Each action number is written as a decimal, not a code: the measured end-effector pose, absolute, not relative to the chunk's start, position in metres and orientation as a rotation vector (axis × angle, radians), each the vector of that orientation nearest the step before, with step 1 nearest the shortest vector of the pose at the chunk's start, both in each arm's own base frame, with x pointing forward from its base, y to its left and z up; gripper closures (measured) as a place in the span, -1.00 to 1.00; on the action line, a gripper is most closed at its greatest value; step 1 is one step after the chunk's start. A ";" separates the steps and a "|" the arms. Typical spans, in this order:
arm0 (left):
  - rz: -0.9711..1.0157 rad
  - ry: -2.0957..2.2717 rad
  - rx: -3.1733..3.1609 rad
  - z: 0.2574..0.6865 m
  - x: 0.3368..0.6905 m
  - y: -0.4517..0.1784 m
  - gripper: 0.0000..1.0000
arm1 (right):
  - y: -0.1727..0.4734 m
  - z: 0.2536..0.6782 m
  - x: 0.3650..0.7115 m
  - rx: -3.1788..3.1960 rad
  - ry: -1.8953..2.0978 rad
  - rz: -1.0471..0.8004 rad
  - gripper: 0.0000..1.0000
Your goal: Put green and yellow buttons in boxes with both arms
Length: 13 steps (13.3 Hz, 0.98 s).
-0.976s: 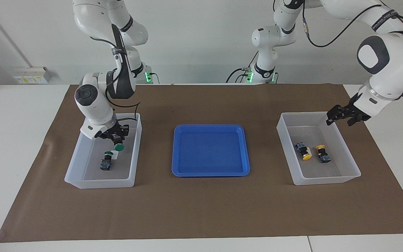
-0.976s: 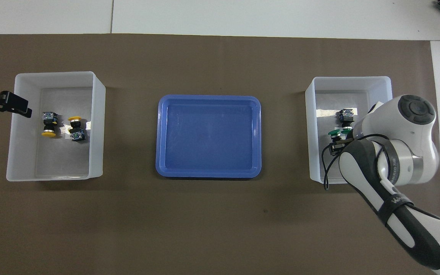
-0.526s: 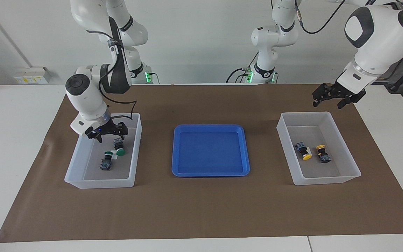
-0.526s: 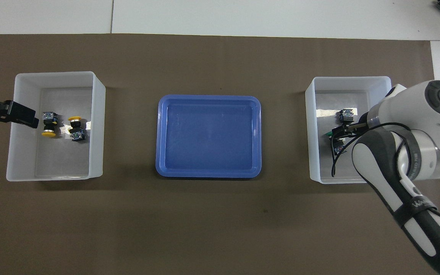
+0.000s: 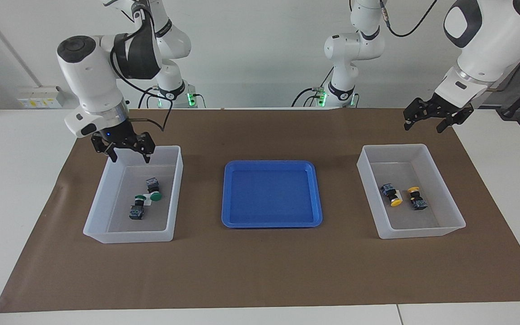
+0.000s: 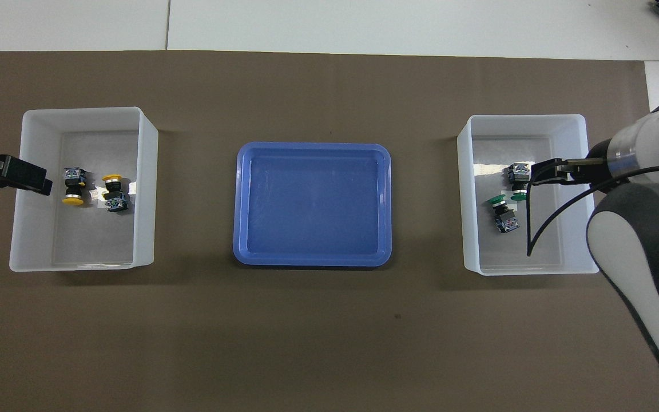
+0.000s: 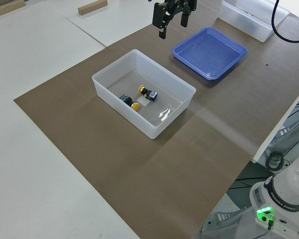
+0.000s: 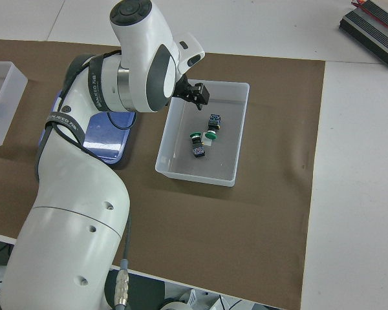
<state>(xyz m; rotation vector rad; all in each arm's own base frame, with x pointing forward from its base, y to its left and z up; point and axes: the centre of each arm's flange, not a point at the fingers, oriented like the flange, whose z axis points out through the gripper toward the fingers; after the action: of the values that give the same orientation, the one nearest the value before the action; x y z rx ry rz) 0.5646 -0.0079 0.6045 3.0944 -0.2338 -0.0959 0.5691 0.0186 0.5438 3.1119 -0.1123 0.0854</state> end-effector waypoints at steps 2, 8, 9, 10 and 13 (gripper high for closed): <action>-0.096 -0.232 3.095 0.604 0.565 -0.007 -1.00 | 0.009 0.589 0.561 3.111 -0.154 0.039 -1.00; -0.096 -0.231 3.095 0.604 0.565 -0.007 -1.00 | -0.016 0.637 0.541 3.118 -0.237 -0.069 -1.00; -0.097 -0.230 3.095 0.604 0.565 -0.007 -1.00 | -0.016 0.634 0.541 3.117 -0.236 -0.081 -1.00; -0.097 -0.230 3.095 0.604 0.565 -0.007 -1.00 | -0.016 0.632 0.541 3.117 -0.235 -0.087 -1.00; -0.098 -0.227 3.096 0.604 0.565 -0.006 -1.00 | -0.019 0.634 0.544 3.082 -0.156 -0.041 -1.00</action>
<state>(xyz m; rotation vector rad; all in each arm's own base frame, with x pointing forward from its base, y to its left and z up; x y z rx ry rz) 0.5646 -0.0055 0.6040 3.0958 -0.2273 -0.0976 0.5436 -0.0190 0.6338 3.0816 -0.1561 -0.0407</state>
